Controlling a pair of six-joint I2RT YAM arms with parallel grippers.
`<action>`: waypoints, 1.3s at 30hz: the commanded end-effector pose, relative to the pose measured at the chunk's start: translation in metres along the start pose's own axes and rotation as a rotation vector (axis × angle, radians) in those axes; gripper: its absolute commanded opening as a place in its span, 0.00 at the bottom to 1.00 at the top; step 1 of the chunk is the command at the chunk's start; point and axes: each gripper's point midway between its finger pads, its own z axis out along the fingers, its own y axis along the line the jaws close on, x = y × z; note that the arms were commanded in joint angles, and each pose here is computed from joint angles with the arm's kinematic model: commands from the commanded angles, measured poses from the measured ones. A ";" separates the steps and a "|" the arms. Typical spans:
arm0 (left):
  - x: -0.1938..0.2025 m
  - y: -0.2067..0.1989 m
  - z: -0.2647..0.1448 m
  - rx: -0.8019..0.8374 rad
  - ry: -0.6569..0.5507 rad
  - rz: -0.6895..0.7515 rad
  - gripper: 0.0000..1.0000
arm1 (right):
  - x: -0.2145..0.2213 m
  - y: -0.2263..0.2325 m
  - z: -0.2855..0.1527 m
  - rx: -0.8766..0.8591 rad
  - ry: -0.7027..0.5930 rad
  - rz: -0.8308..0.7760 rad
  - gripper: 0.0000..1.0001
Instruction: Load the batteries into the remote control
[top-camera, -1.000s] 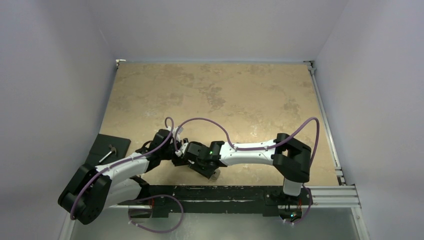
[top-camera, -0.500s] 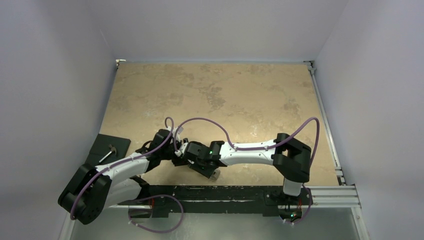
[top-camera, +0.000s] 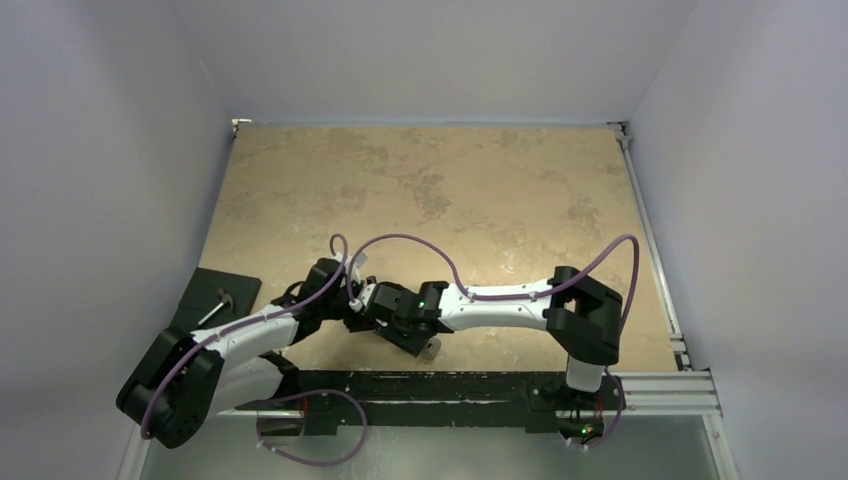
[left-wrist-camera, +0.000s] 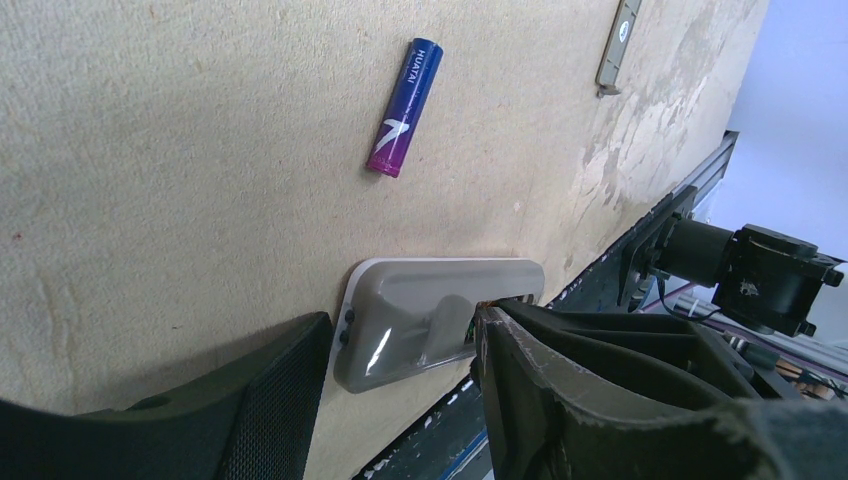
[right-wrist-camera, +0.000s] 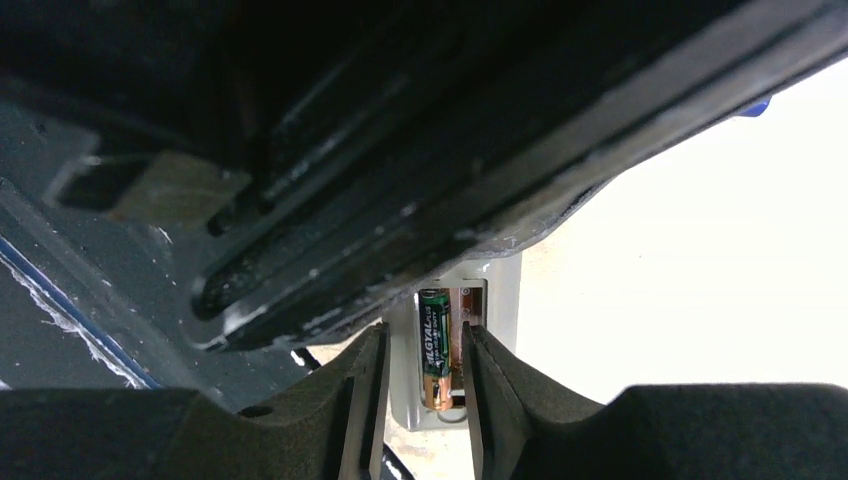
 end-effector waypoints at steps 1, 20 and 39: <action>0.000 0.009 0.002 -0.040 -0.003 0.025 0.56 | -0.021 -0.002 -0.011 0.026 -0.060 0.001 0.40; 0.002 0.009 0.003 -0.034 0.006 0.025 0.55 | -0.018 -0.004 -0.048 0.029 -0.126 0.170 0.44; 0.005 0.005 0.003 -0.002 0.019 0.029 0.48 | -0.006 0.001 -0.059 -0.036 -0.212 0.561 0.44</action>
